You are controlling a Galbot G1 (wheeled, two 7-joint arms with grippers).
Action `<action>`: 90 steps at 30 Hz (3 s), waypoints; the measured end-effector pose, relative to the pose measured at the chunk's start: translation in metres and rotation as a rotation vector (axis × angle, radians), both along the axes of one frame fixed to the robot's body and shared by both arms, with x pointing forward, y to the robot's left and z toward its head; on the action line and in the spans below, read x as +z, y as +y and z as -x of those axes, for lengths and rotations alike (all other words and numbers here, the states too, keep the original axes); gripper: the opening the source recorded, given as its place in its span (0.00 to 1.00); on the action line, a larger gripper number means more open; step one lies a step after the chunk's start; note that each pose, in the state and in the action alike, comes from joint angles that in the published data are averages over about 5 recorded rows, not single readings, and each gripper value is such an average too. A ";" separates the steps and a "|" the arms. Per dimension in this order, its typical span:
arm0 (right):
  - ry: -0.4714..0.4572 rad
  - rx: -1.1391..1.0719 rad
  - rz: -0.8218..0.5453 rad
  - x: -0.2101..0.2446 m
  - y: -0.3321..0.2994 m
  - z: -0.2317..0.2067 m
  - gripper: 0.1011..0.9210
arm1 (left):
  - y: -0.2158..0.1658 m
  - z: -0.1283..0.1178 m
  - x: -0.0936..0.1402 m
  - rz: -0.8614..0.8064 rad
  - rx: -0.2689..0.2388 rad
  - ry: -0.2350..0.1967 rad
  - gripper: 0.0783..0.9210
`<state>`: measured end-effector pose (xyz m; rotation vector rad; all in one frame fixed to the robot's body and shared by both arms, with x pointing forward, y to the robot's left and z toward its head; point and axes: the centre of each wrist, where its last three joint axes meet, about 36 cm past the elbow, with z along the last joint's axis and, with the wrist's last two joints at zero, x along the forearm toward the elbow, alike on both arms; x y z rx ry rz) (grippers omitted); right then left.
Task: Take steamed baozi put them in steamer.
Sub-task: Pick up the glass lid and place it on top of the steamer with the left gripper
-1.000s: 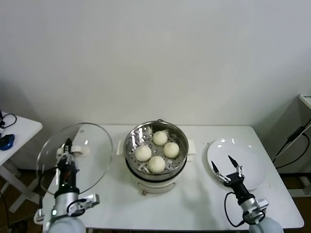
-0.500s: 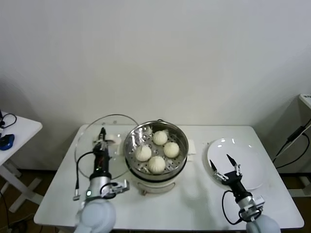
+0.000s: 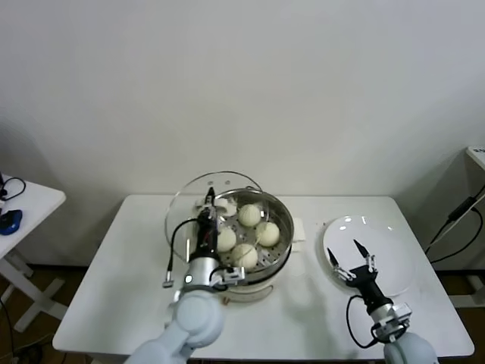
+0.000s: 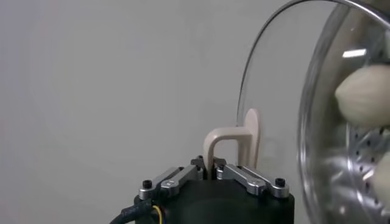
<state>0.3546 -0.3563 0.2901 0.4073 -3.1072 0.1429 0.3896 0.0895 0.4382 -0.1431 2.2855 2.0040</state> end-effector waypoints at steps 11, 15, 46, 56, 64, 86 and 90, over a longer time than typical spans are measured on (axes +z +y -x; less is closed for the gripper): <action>-0.006 -0.007 0.021 0.003 -0.010 -0.005 0.88 | -0.035 -0.015 -0.007 -0.018 -0.037 0.049 0.09; -0.008 -0.008 0.024 0.004 -0.011 -0.007 0.88 | -0.045 -0.019 -0.007 -0.022 -0.029 0.065 0.09; -0.002 -0.016 0.040 -0.004 -0.019 -0.014 0.88 | -0.082 -0.017 0.001 -0.078 0.066 0.158 0.09; -0.003 -0.020 0.034 -0.007 -0.018 -0.014 0.88 | -0.084 -0.019 -0.003 -0.097 0.071 0.183 0.09; -0.003 -0.018 0.032 -0.009 -0.019 -0.014 0.88 | -0.087 -0.021 -0.004 -0.104 0.068 0.188 0.09; -0.006 -0.018 0.033 -0.013 -0.019 -0.011 0.88 | -0.088 -0.024 -0.009 -0.118 0.074 0.195 0.09; -0.007 -0.016 0.036 -0.013 -0.019 -0.011 0.88 | -0.089 -0.024 -0.010 -0.118 0.071 0.194 0.09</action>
